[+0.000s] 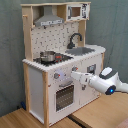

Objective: Play with the kitchen

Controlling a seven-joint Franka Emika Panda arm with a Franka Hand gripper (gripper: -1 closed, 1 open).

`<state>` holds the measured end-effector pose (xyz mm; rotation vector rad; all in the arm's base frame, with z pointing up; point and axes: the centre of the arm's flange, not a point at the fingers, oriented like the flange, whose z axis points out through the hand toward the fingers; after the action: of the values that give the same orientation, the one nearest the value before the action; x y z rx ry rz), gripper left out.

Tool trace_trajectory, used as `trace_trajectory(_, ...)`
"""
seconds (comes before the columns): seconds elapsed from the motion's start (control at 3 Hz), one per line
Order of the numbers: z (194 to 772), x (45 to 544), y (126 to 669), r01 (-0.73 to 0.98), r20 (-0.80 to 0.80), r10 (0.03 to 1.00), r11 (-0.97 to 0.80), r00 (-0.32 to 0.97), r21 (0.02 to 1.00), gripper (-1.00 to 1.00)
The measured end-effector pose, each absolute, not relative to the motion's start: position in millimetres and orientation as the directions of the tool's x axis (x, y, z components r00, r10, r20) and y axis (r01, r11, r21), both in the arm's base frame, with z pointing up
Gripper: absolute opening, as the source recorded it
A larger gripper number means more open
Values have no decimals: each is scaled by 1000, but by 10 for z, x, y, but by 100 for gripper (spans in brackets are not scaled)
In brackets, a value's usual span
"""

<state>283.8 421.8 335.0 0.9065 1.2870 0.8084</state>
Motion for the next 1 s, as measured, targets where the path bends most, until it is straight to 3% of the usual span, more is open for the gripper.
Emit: trace_trajectory(1.0,3484,3033,3743,-43,-145,975,154,167,987,100)
